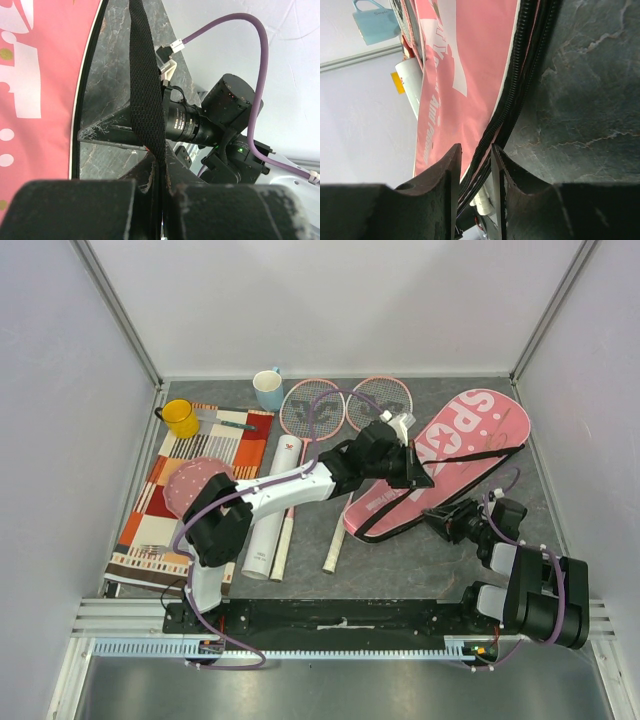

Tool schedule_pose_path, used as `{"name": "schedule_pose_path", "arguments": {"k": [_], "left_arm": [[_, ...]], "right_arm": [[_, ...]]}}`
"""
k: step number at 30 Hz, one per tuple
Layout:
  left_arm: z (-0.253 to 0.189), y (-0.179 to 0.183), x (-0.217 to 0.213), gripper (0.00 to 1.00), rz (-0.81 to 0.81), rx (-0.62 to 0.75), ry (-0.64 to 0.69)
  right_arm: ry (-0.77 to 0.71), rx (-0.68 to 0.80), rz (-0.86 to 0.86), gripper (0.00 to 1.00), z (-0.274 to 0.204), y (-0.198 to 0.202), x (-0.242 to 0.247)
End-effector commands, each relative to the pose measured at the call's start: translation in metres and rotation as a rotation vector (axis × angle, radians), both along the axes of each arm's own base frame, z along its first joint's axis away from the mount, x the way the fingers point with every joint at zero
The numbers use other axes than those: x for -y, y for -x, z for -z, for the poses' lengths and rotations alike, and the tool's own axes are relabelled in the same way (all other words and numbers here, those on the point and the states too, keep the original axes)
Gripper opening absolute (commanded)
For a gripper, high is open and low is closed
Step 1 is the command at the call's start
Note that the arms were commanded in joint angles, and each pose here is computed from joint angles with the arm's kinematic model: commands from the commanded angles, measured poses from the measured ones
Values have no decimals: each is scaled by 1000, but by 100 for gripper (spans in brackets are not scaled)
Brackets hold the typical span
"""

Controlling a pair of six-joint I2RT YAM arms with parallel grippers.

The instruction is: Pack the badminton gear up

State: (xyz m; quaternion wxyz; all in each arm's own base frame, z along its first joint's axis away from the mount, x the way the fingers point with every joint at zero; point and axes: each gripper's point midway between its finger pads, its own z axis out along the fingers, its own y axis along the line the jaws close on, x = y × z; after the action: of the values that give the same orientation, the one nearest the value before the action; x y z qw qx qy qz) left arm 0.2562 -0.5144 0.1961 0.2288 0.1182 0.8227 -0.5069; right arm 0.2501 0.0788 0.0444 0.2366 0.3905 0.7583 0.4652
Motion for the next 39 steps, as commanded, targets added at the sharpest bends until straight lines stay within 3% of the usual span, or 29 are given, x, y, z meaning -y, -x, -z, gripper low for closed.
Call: {"name": "schedule_pose_path", "arguments": {"k": [1,9,15,23,35,39], "left_arm": [[-13,10,9,2,31,-5,55],[-10,19,10,2,43,-13,50],[-15,22,10,2,47,-10,59],[-13,25,11,2,51,-12,56],[-9,36,14,2,74,-3,42],[-9,34,12,2,65,17,32]], "right_arm": [[-2,63,20,37,-11,-12,2],[-38,66,53,34,-13,-16,3],[-12,33,39,39,0,-13,3],[9,-32,20,39,16,2,-1],[43,-54,15,34,4,-20,6],[89,-39,-1,44,-2,-14,7]]}}
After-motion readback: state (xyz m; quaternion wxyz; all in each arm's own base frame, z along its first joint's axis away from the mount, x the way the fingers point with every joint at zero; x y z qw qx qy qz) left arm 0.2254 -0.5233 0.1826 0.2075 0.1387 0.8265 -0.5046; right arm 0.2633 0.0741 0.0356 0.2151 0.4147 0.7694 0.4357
